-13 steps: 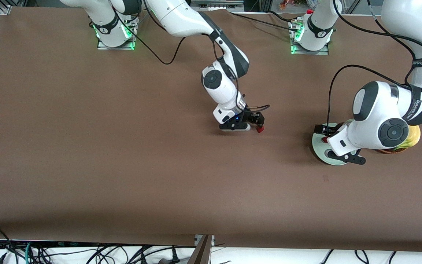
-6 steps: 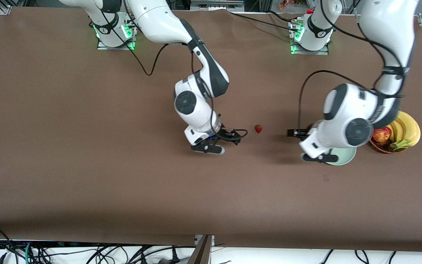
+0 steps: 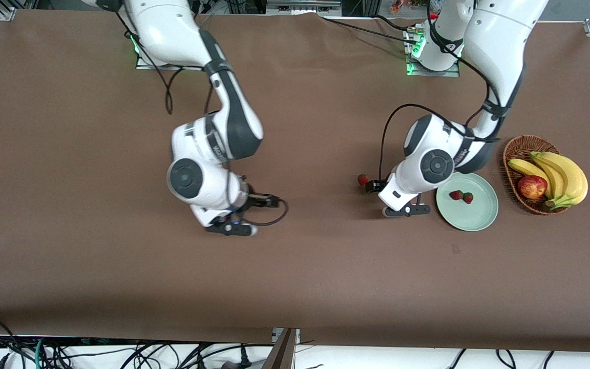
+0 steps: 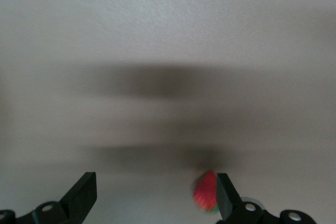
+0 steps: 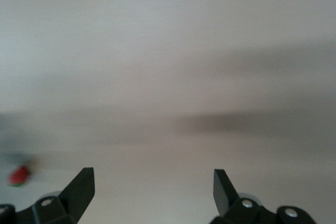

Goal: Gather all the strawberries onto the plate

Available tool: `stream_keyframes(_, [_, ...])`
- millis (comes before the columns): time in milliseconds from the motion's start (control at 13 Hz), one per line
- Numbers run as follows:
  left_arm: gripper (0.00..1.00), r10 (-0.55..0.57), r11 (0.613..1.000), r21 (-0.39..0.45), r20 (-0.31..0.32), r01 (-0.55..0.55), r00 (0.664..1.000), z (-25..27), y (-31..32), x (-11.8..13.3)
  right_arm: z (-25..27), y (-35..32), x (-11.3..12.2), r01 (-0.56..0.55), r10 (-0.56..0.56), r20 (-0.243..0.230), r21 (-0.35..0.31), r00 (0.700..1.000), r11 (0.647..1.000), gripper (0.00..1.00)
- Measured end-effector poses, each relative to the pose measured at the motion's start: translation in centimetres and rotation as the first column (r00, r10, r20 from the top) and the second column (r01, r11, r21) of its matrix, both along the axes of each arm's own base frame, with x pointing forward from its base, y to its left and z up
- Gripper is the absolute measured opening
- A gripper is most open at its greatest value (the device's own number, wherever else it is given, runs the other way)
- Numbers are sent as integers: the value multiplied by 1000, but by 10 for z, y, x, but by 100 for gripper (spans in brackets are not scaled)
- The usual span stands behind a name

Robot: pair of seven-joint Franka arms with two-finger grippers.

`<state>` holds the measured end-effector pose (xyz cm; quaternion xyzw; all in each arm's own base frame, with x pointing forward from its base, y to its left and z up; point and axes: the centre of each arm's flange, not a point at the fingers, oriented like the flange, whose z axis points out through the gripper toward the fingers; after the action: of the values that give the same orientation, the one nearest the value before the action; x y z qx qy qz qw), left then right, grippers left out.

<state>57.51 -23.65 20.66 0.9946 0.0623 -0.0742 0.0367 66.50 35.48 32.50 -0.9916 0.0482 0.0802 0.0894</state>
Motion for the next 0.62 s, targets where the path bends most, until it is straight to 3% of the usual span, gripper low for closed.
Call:
stream_keyframes(385, [100,94,995,13,5,-94,996,-26,-52,-39,15,-102,1,-103,94,-50,-211,994,972,100])
stream_keyframes(615, [93,97,995,17,3,-97,995,-27,-58,-43,63,-169,-8,-178,171,-52,-233,984,956,100])
